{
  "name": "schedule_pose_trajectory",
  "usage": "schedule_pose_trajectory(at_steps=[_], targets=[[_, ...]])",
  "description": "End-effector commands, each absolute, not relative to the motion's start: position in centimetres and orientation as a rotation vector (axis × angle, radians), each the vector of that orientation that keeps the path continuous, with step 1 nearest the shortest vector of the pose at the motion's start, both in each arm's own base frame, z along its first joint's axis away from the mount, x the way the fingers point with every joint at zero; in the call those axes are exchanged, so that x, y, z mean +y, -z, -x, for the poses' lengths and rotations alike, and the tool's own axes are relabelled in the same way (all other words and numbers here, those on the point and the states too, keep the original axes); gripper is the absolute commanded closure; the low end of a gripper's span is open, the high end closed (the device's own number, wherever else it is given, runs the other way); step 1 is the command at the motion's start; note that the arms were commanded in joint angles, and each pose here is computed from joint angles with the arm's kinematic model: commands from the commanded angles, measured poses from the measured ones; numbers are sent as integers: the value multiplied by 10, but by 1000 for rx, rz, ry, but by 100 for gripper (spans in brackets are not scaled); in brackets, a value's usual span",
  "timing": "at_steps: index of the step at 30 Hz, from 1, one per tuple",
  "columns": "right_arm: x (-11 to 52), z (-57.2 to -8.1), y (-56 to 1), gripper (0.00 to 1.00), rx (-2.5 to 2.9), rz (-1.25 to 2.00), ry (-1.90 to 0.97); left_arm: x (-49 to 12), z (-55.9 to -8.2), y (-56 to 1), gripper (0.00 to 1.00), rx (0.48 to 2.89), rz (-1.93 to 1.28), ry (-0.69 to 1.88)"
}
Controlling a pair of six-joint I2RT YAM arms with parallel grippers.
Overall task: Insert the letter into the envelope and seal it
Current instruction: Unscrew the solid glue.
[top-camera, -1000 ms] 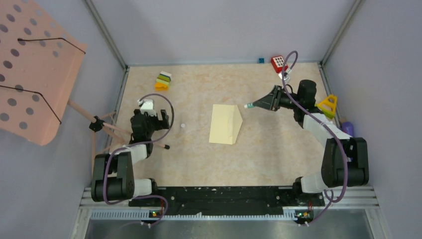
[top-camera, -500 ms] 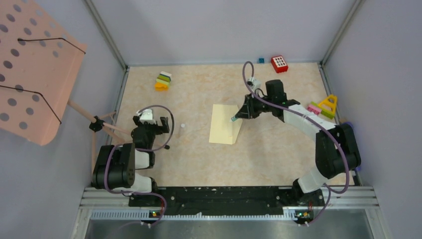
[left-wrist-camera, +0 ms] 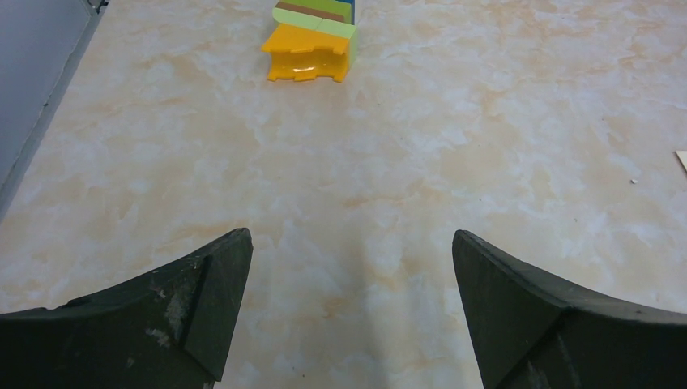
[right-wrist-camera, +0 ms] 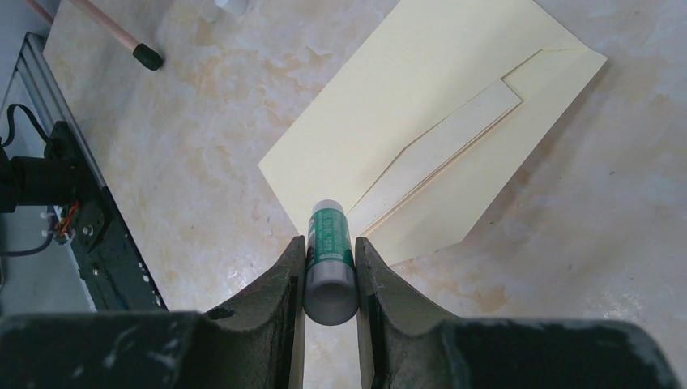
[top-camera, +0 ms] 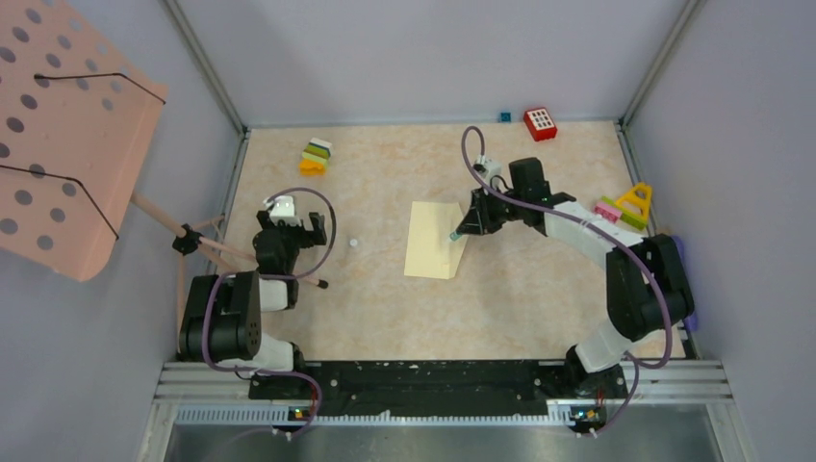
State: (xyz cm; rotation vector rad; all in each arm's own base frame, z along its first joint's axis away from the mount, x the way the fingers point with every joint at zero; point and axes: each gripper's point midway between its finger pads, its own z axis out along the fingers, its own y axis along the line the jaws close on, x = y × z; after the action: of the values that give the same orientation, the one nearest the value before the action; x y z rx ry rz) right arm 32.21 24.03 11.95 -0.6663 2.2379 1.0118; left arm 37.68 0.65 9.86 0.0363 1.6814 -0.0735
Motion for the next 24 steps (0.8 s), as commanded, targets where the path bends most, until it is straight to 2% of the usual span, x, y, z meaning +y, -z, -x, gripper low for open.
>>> schedule_pose_trajectory(at_steps=[1,15,24], targets=[[246,-331,-160,100,2096,729,-996,7,-384,-106,1,1701,-38,81],[245,-321,-186,100,1986,782,-1023,8,-384,-109,2,1661,-40,74],[199,-337,-204,100,1938,625,-1065,8,-384,-109,2,1661,-40,74]])
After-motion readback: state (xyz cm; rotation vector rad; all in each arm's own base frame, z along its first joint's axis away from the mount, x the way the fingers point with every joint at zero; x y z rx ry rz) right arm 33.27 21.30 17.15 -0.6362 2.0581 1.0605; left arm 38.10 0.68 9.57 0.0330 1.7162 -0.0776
